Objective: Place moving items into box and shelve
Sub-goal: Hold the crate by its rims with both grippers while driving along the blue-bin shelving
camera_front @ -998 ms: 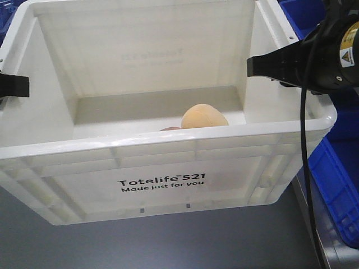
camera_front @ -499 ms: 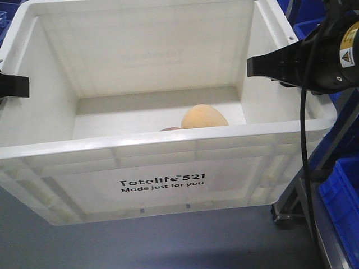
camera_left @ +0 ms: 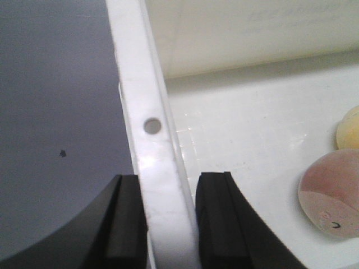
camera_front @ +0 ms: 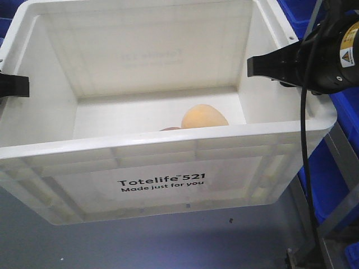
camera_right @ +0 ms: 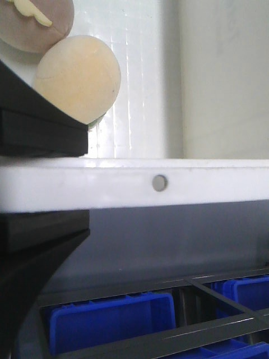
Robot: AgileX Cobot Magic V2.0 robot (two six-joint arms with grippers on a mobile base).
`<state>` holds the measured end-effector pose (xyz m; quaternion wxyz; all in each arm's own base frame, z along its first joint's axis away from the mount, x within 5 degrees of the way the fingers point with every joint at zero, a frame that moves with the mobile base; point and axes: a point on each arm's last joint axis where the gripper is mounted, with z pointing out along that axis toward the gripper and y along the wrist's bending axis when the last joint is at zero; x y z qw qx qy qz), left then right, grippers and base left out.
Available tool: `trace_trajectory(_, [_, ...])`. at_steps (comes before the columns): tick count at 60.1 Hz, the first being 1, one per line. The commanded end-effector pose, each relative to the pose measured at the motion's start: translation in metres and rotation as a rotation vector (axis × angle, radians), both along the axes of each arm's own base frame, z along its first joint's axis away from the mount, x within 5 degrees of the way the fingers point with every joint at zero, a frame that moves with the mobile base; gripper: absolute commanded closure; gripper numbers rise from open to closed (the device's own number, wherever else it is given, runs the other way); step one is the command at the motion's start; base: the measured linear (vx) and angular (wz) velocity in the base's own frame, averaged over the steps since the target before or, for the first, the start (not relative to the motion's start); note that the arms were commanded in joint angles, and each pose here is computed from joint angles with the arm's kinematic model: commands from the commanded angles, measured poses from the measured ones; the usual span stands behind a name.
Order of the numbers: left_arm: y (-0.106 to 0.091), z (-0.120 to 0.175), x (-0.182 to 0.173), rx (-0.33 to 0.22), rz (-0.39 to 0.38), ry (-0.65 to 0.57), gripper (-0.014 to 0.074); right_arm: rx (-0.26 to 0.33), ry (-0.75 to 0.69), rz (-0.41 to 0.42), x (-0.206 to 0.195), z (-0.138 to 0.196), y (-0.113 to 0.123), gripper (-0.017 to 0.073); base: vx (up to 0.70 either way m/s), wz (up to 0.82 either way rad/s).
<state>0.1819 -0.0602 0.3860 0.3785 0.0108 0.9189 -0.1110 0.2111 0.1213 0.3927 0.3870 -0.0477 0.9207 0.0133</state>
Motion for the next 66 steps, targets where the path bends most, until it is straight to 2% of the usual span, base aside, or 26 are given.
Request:
trace_trajectory(1, [-0.0011, 0.0283, -0.0020, -0.050, -0.028, -0.200, 0.0489, 0.003, -0.217, 0.035, 0.0010, 0.0317, -0.0068, 0.0489, 0.41, 0.00])
trace_trajectory(66, [-0.0010, 0.0286, -0.0024, -0.051, -0.028, -0.201, 0.0489, 0.003, -0.217, 0.035, 0.0010, 0.0317, -0.0068, 0.0489, 0.38, 0.04])
